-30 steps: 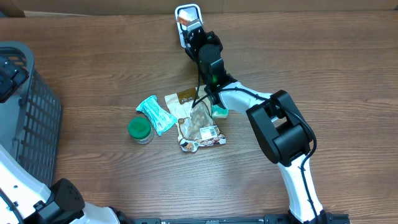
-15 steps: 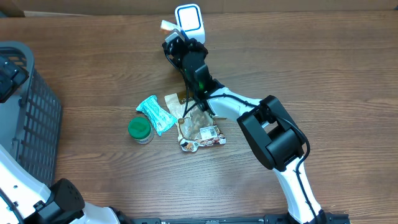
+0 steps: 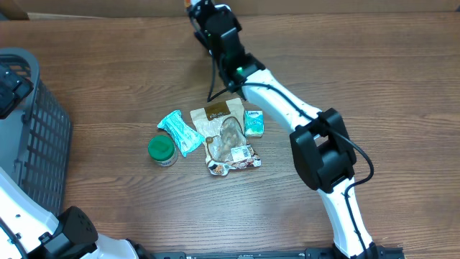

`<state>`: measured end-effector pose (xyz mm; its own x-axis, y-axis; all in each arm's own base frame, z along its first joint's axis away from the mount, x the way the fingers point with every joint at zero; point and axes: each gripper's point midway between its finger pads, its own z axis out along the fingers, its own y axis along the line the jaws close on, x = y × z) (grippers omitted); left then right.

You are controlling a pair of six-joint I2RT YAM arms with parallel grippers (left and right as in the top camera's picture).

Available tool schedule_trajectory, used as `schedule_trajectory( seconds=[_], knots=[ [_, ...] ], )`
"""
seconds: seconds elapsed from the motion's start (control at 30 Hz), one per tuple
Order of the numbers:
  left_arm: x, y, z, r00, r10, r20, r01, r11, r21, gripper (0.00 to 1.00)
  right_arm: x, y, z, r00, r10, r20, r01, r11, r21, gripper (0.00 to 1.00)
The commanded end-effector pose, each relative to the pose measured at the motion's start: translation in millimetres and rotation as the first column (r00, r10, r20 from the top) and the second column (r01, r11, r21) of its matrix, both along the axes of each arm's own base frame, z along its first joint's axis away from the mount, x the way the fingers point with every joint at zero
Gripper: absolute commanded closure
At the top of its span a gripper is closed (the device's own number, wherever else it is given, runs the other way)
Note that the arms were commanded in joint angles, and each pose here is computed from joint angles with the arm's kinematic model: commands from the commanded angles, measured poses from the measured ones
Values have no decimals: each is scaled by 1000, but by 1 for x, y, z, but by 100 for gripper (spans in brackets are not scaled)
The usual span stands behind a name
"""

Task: Scan the item barcode
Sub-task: 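Hold the orange box in front of the white scanner, then carry the orange box right and release it on the table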

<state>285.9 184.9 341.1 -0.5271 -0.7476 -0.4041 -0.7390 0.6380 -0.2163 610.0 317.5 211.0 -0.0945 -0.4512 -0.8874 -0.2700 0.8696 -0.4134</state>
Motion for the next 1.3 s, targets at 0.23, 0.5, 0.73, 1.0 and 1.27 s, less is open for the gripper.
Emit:
schedule_trajectory(
  seconds=[0.23,0.5,0.73,1.0,1.27],
  knots=[
    [1,-3,0,1000,-23,0,23,1000,1,0,22,-15,-53,999,-3,-48,3,1000,4,96],
    [1,-3,0,1000,-23,0,23,1000,1,0,26,-19,-59,999,-27,-37,27,1000,3,96],
    [1,-3,0,1000,-23,0,23,1000,1,0,21,-24,-54,996,-44,-75,44,999,5,96],
    [1,-3,0,1000,-23,0,23,1000,1,1,-4,-37,6,980,-60,-187,101,971,219,96],
    [1,-3,0,1000,-23,0,23,1000,2,0,-77,-72,42,842,94,-531,163,894,417,96]
  ],
)
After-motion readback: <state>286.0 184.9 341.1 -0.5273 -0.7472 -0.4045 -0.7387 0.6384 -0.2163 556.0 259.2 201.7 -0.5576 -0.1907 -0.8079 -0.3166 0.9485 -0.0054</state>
